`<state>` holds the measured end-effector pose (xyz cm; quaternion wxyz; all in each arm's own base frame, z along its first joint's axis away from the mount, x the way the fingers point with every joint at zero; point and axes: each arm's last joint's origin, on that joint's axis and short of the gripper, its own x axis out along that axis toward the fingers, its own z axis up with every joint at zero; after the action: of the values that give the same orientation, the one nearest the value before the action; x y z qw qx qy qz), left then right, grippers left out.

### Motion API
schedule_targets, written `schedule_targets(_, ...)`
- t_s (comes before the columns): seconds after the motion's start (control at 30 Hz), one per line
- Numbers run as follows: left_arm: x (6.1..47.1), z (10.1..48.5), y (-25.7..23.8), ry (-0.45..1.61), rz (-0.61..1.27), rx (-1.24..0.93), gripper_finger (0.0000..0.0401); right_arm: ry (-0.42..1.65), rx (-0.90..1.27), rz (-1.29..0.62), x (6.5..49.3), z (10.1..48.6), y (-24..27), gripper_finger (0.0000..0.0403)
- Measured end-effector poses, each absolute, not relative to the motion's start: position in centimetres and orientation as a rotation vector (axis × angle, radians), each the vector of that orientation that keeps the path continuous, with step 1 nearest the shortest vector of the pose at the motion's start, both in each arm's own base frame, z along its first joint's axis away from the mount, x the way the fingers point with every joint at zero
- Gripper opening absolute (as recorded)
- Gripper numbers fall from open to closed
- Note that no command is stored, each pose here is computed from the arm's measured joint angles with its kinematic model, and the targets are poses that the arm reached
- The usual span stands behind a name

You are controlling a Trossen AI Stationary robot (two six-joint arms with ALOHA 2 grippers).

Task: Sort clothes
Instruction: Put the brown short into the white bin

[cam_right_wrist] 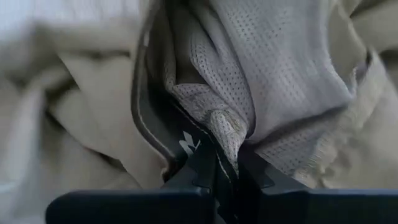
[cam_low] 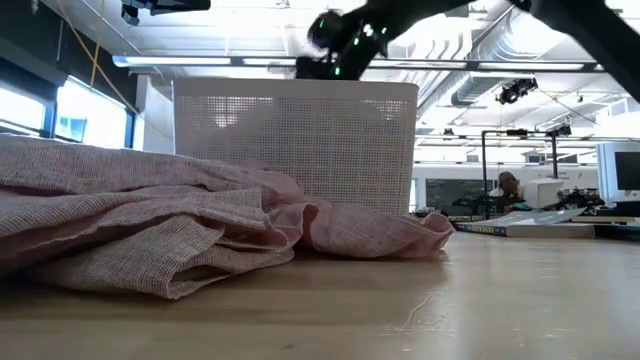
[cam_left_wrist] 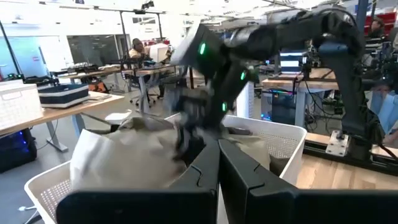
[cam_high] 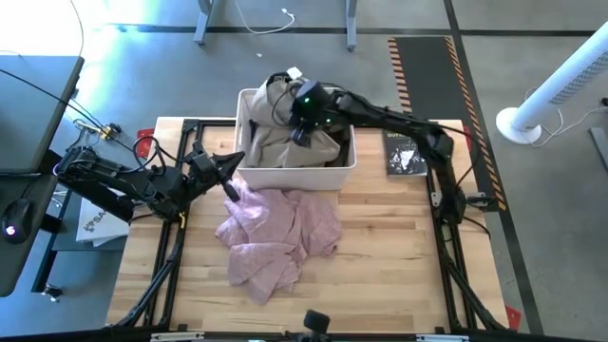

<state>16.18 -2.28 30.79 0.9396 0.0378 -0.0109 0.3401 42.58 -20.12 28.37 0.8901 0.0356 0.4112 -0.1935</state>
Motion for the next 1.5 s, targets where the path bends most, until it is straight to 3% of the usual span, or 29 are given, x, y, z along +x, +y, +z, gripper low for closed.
schedule_targets(0.27, 16.2, 30.8, -2.3, -0.026, 0.693, 0.065, 0.0, 1.052, 0.128, -0.322, 44.2, 21.0, -20.0, 0.002)
schedule_targets(0.43, 16.2, 30.8, -2.3, -0.028, 0.693, 0.06, 0.0, 1.061, 0.159, -0.283, 44.6, 19.7, -20.1, 0.0021)
schedule_targets(0.57, 16.2, 30.8, -2.3, -0.028, 0.693, 0.06, 0.0, 1.048, 0.155, -0.271, 44.1, 21.6, -19.4, 0.0038)
schedule_targets(0.87, 16.2, 30.8, -2.3, -0.027, 0.693, 0.057, 0.0, 0.938, 0.087, -0.205, 41.4, 30.1, -15.5, 0.0134)
schedule_targets(1.07, 16.2, 30.7, -2.3, -0.025, 0.693, 0.056, 0.0, 0.763, -0.023, -0.182, 39.9, 35.4, -13.2, 0.0145)
schedule_targets(1.17, 16.2, 30.7, -2.3, -0.025, 0.693, 0.056, 0.0, 0.622, -0.08, -0.27, 40.3, 37.1, -13.5, 0.0144)
schedule_targets(1.37, 16.2, 30.7, -2.3, -0.022, 0.693, 0.058, 0.0, 0.487, -0.12, -0.528, 41.6, 36.5, -17.6, 0.0136)
schedule_targets(1.5, 16.2, 30.6, -2.3, -0.016, 0.693, 0.063, 0.0, 0.617, 0.01, -0.531, 42.4, 31.9, -20.4, 0.0117)
